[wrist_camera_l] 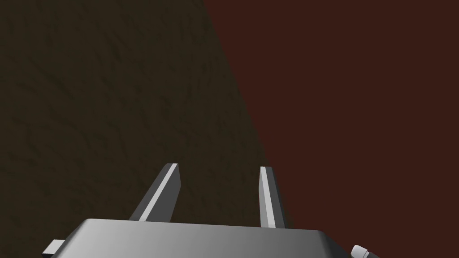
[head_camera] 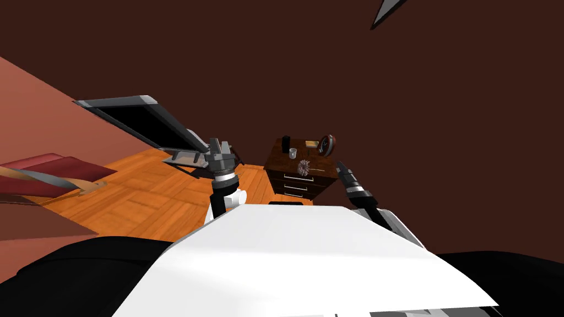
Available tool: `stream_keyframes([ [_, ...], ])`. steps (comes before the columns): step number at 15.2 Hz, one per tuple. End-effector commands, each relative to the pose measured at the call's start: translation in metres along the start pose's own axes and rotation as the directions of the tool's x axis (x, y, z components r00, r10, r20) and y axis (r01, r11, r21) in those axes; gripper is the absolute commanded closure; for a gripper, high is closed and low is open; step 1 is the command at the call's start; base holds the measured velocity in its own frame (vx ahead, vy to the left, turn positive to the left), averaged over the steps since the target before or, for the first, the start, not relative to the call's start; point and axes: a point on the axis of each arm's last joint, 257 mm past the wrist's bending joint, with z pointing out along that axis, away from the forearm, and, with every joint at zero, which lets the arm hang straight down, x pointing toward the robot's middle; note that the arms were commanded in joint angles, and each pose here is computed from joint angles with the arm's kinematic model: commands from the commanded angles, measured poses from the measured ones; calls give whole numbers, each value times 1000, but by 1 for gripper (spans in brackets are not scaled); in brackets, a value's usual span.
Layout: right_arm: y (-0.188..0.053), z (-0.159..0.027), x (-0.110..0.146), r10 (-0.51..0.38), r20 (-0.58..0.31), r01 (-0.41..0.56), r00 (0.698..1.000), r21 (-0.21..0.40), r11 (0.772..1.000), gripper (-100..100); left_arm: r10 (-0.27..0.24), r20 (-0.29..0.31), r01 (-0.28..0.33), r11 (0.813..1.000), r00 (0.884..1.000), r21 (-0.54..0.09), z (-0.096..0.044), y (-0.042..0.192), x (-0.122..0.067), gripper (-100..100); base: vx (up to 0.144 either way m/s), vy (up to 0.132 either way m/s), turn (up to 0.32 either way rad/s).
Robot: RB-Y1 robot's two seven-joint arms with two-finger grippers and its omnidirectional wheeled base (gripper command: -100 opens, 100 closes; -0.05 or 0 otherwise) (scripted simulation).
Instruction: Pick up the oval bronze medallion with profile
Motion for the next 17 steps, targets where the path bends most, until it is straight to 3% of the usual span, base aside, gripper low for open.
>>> stream_keyframes([
  [1, -27, -8, -5, -41, -29, 43, 999, 65, 997, -100, 0, 0, 0, 1000, 1000, 0, 0, 0, 0, 0, -21, 52, 289],
  [4, -47, -15, -11, -70, -50, 75, 996, 112, 991, -100, 0, 0, 0, 1000, 1000, 0, 0, 0, 0, 0, -17, 52, 226],
  [5, -67, -23, -18, -97, -70, 107, 993, 161, 981, -100, 0, 0, 0, 1000, 1000, 0, 0, 0, 0, 0, -18, 70, 253],
  [6, -67, -23, -19, -99, -72, 109, 993, 161, 981, -100, 0, 0, 0, 1000, 1000, 0, 0, 0, 0, 0, -13, 61, 209],
  [7, -88, -32, -27, -125, -92, 142, 988, 209, 968, -100, 0, 0, 0, 1000, 1000, 0, 0, 0, 0, 0, -6, 57, 223],
  [10, -108, -42, -37, -153, -116, 178, 981, 256, 950, -100, 0, 0, 0, 1000, 1000, 0, 0, 0, 0, 0, 4, 66, 261],
  [11, -126, -53, -48, -178, -138, 213, 974, 300, 930, -100, 0, 0, 0, 1000, 1000, 0, 0, 0, 0, 0, 11, 78, 301],
  [12, -127, -53, -48, -178, -139, 213, 974, 303, 929, -100, 0, 0, 0, 1000, 1000, 0, 0, 0, 0, 0, 6, 73, 236],
  [13, -144, -64, -60, -203, -161, 248, 966, 344, 906, -100, 0, 0, 0, 1000, 1000, 0, 0, 0, 0, 0, 12, 78, 283],
  [14, -146, -65, -61, -203, -161, 248, 966, 349, 904, -100, 0, 0, 0, 1000, 1000, 0, 0, 0, 0, 0, 16, 69, 212],
  [15, -164, -77, -74, -226, -183, 282, 957, 392, 876, -100, 0, 0, 0, 1000, 1000, 0, 0, 0, 0, 0, 20, 78, 271],
  [16, -164, -77, -74, -226, -183, 282, 957, 392, 876, -100, 0, 0, 0, 1000, 1000, 0, 0, 0, 0, 0, 20, 71, 253],
  [17, -180, -90, -89, -248, -204, 314, 947, 433, 845, -100, 0, 0, 0, 1000, 1000, 0, 0, 0, 0, 0, 21, 66, 300],
])
